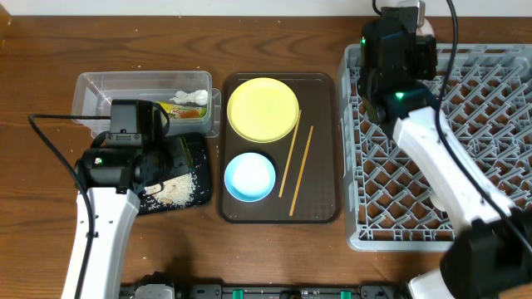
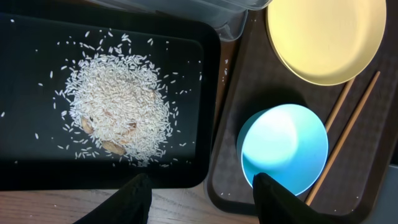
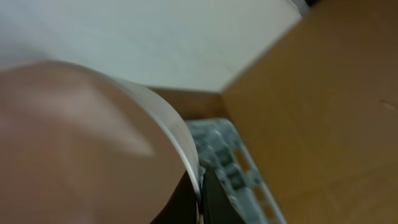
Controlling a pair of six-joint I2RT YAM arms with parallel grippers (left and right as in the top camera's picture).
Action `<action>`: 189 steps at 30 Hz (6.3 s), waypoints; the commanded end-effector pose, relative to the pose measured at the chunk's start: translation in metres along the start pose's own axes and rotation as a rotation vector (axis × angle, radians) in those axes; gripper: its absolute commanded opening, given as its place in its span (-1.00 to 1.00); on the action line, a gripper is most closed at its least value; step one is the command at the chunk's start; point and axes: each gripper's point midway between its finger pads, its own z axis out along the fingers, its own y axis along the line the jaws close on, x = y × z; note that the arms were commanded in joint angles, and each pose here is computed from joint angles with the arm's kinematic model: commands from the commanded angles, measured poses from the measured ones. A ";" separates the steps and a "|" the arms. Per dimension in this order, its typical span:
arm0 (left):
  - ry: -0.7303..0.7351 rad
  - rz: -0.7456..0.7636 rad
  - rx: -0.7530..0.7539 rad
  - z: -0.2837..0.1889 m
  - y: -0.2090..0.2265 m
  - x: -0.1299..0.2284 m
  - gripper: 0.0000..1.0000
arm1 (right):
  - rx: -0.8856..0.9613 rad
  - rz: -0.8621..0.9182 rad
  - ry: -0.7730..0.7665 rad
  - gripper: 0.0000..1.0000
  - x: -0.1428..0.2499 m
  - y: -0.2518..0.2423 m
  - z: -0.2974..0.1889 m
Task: Sort waste into correct bins and load items into the dishwasher rack
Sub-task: 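Carry the pink bowl into the rack's back-left corner and release, then grasp the light-blue bowl with the right gripper and lift it, then carry the blue bowl to the rack's back row beside the pink bowl and release, then reach the right gripper to the wooden chopsticks and grasp one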
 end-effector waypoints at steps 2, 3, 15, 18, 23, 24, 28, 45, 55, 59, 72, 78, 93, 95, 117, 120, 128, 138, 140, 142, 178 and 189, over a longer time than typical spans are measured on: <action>0.003 0.000 -0.015 0.001 0.004 0.000 0.11 | 0.114 -0.115 0.071 -0.98 0.023 0.004 0.021; 0.003 0.000 -0.016 0.001 0.004 0.000 0.11 | 0.112 -0.132 0.079 -0.98 0.028 0.011 0.024; 0.003 0.000 -0.016 0.001 0.004 0.000 0.11 | 0.052 -0.303 0.110 -0.98 0.062 0.077 0.024; 0.003 0.000 -0.016 0.001 0.004 0.000 0.11 | 0.037 -0.336 0.114 -0.98 0.067 0.086 0.020; 0.003 0.000 -0.016 0.001 0.004 0.000 0.11 | 0.017 -0.347 0.114 -0.98 0.072 0.095 0.009; 0.003 0.000 -0.016 0.001 0.004 0.000 0.11 | 0.012 -0.349 0.117 -0.98 0.073 0.097 0.007; 0.003 0.000 -0.016 0.001 0.004 0.000 0.11 | -0.001 -0.321 0.139 -0.82 0.085 0.102 -0.005; 0.003 0.000 -0.016 0.001 0.004 0.000 0.11 | -0.582 0.019 0.088 0.41 0.025 0.092 -0.091; -0.004 -0.001 -0.039 0.001 0.008 -0.001 0.11 | -1.415 -0.019 0.204 0.33 0.042 0.156 -0.226; -0.074 -0.188 -0.295 -0.006 0.053 -0.005 0.11 | -1.466 -0.130 0.320 0.33 0.079 0.183 -0.247; -0.101 -0.256 -0.381 -0.012 0.071 -0.005 0.27 | -1.429 -0.350 0.651 0.07 0.189 0.255 -0.280; -0.101 -0.256 -0.381 -0.012 0.071 -0.005 0.27 | -1.317 -0.354 0.706 -0.28 0.209 0.262 -0.264; -0.097 -0.256 -0.383 -0.012 0.071 -0.004 0.28 | -1.324 -0.168 0.505 -0.98 0.117 0.217 -0.233; -0.097 -0.256 -0.383 -0.012 0.071 -0.004 0.28 | -1.291 -0.109 0.439 -0.98 0.092 0.195 -0.218; -0.096 -0.256 -0.380 -0.012 0.070 -0.004 0.28 | 0.261 -0.088 0.135 -0.98 0.012 -0.107 0.019; -0.093 -0.257 -0.373 -0.012 0.069 -0.004 0.28 | 0.397 -0.117 0.184 -0.98 0.021 -0.112 0.034; -0.093 -0.257 -0.373 -0.012 0.069 -0.004 0.28 | 0.373 -0.266 0.242 -0.98 0.050 -0.059 0.064; -0.093 -0.256 -0.373 -0.012 0.069 -0.004 0.28 | 0.292 -0.381 0.263 -0.98 0.077 -0.002 0.080; -0.093 -0.256 -0.373 -0.012 0.069 -0.004 0.28 | 0.256 -0.370 0.248 -0.98 0.077 0.010 0.077; -0.093 -0.256 -0.373 -0.012 0.069 -0.004 0.28 | 0.208 -0.347 0.234 -0.98 0.077 0.022 0.073; -0.093 -0.256 -0.373 -0.012 0.069 -0.004 0.29 | -1.175 0.181 0.391 0.52 0.045 0.120 -0.149; -0.093 -0.256 -0.373 -0.012 0.069 -0.004 0.29 | -0.985 0.011 0.779 0.39 0.151 0.183 -0.199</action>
